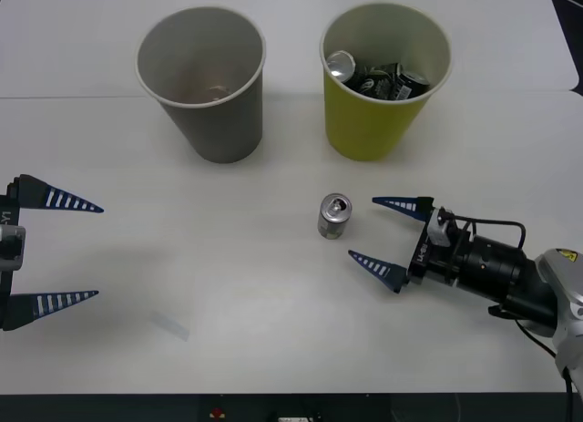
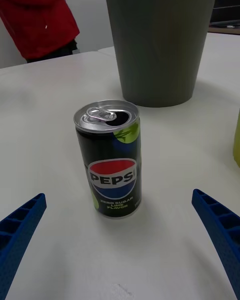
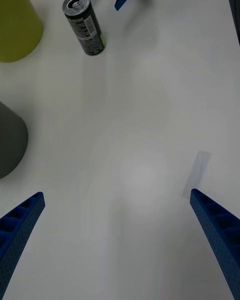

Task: Put the can into the green bin and the plastic bottle into the gray bin

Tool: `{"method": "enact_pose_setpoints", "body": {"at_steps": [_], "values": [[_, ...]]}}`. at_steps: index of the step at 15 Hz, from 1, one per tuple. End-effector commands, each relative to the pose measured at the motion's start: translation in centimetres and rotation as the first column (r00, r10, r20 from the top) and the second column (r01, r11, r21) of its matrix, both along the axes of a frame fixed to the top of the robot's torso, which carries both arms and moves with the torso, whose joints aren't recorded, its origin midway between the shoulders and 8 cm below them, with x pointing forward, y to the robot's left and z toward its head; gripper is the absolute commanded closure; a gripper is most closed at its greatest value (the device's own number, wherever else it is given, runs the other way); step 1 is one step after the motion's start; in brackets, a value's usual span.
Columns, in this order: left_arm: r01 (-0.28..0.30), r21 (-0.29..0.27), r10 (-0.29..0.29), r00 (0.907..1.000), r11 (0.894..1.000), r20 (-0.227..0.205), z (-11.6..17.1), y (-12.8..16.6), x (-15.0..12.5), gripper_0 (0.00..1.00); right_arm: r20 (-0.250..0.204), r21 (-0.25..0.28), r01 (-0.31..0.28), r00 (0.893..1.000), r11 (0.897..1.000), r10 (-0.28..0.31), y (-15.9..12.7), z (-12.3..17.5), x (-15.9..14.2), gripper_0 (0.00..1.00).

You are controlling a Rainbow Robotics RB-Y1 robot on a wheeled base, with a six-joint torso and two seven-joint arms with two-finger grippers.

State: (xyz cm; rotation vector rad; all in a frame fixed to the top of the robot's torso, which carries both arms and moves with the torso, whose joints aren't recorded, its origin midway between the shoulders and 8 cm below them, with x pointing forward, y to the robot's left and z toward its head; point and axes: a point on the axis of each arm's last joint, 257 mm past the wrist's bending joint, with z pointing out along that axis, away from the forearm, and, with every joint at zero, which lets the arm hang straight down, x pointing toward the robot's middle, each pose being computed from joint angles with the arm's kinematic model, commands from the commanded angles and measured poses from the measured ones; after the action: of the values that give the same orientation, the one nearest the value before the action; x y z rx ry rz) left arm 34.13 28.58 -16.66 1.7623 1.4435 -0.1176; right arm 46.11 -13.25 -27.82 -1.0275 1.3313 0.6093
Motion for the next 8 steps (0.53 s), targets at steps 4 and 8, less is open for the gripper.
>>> {"method": "enact_pose_setpoints", "body": {"at_steps": [4, 8], "values": [[0.000, 0.000, 0.000, 1.0000, 1.000, 0.000, 0.0, 0.0, 0.0, 0.00, 0.021, 0.007, 0.013, 1.000, 1.000, -0.014, 2.1, 0.2, 1.0, 0.00], [0.000, 0.000, 0.000, 1.0000, 1.000, 0.000, 0.0, 0.0, 0.0, 0.00, 0.031, 0.026, 0.015, 0.999, 1.000, -0.015, 3.9, 0.3, 1.2, 0.00]]}}
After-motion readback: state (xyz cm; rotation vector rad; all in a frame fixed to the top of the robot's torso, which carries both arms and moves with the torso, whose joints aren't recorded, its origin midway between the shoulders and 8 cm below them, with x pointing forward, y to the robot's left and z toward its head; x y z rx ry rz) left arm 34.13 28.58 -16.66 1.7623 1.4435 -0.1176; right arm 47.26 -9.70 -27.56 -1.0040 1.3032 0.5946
